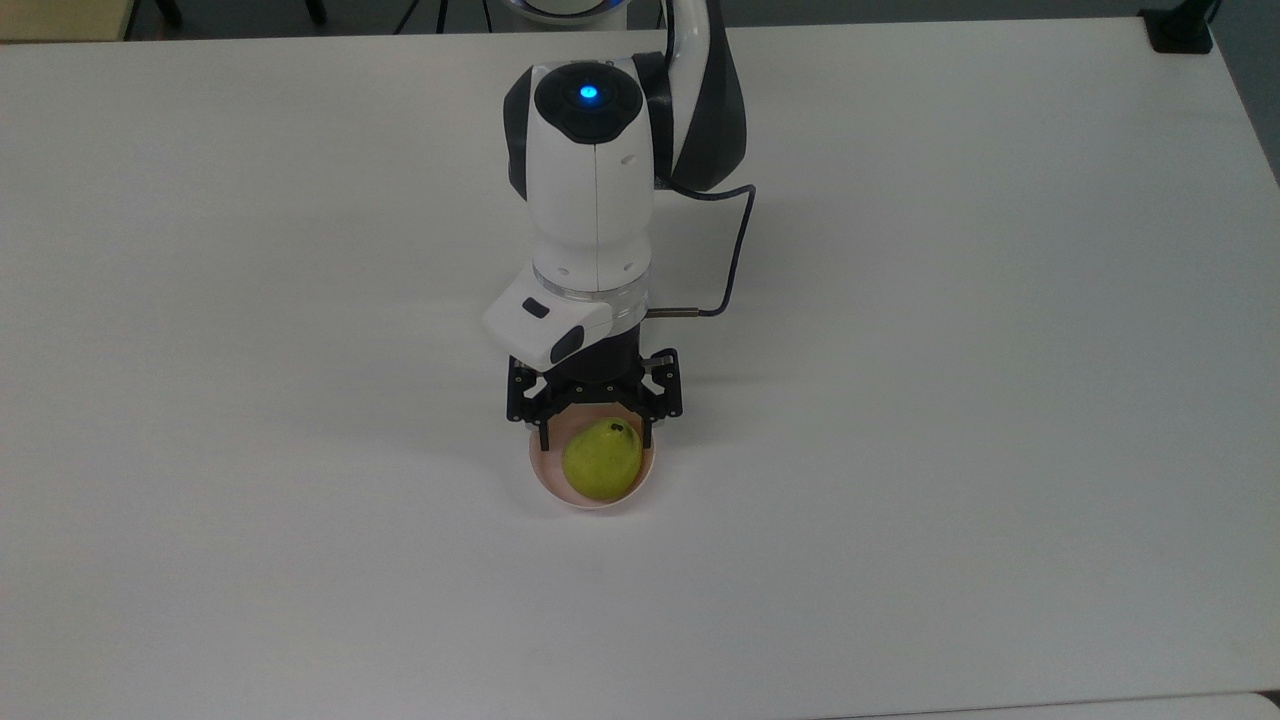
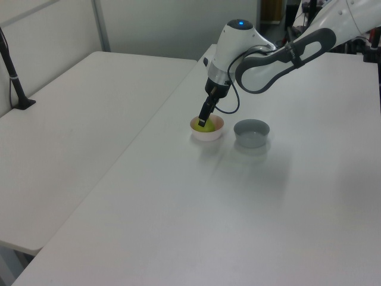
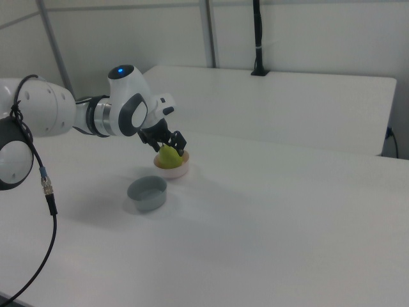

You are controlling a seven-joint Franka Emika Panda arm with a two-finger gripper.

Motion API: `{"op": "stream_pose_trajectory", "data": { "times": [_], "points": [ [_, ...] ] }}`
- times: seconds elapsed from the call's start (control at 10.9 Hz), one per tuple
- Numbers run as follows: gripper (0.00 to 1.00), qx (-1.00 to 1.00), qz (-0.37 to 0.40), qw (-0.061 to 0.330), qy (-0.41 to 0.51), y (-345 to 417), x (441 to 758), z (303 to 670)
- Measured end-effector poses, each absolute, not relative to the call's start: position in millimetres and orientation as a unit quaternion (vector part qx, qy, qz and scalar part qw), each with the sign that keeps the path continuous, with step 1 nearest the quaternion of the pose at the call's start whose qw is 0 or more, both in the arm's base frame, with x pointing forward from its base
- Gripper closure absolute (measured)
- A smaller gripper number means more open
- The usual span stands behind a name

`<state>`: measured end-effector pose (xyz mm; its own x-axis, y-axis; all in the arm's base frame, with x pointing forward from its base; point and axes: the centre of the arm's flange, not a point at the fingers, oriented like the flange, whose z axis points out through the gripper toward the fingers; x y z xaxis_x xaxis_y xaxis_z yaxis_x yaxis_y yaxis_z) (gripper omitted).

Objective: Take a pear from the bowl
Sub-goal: 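Lower the gripper into the pink bowl around the yellow-green pear, then close the gripper on the pear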

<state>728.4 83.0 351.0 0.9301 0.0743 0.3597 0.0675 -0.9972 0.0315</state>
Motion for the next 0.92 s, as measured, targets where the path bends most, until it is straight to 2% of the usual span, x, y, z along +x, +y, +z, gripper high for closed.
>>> {"op": "stream_pose_trajectory", "data": {
  "times": [0.27,0.55,0.73,0.92],
  "points": [
    [0.06,0.982,0.182,0.013,0.04,83,730,339],
    [0.25,0.982,0.181,0.014,0.041,84,731,336],
    [0.3,0.982,0.183,0.016,0.043,84,731,337],
    [0.3,0.982,0.183,0.018,0.045,85,731,337]
  ]
}}
